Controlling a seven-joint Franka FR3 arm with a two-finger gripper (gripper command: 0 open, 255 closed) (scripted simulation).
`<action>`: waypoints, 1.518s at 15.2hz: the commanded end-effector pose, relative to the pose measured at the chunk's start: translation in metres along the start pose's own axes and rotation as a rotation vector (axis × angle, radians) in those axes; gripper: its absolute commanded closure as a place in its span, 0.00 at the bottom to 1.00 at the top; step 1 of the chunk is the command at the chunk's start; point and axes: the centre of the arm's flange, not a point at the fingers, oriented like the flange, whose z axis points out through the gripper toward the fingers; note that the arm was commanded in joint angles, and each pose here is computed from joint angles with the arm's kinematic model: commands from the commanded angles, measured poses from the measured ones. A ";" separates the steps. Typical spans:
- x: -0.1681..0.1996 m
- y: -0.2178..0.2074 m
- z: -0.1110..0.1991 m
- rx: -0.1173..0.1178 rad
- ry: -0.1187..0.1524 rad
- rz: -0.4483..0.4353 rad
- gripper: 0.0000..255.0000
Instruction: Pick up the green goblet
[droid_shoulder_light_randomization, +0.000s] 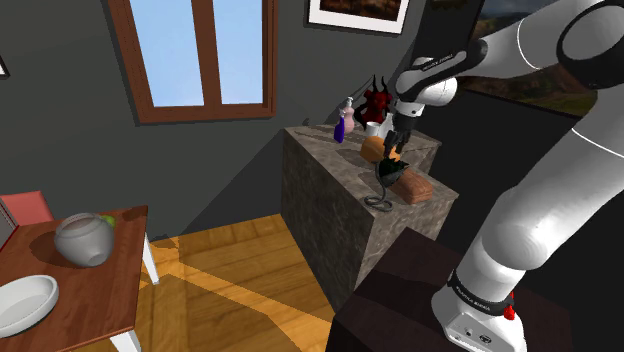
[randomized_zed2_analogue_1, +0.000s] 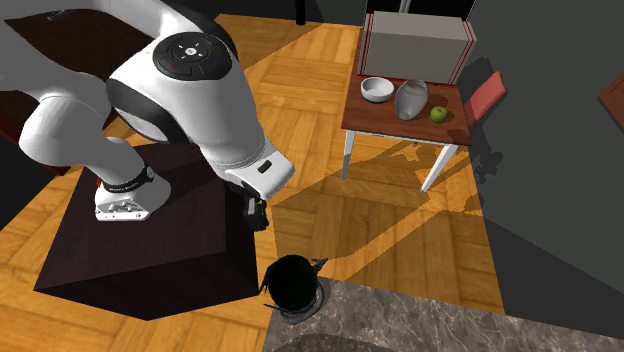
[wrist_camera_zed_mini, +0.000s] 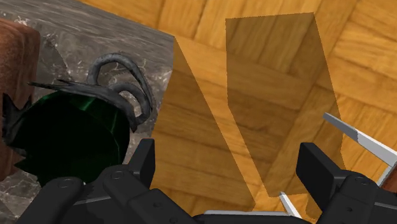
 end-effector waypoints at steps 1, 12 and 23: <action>0.008 0.020 0.015 -0.002 0.006 0.001 0.00; 0.037 0.094 0.078 -0.003 0.026 0.011 0.00; 0.035 0.097 0.102 -0.003 0.026 0.011 1.00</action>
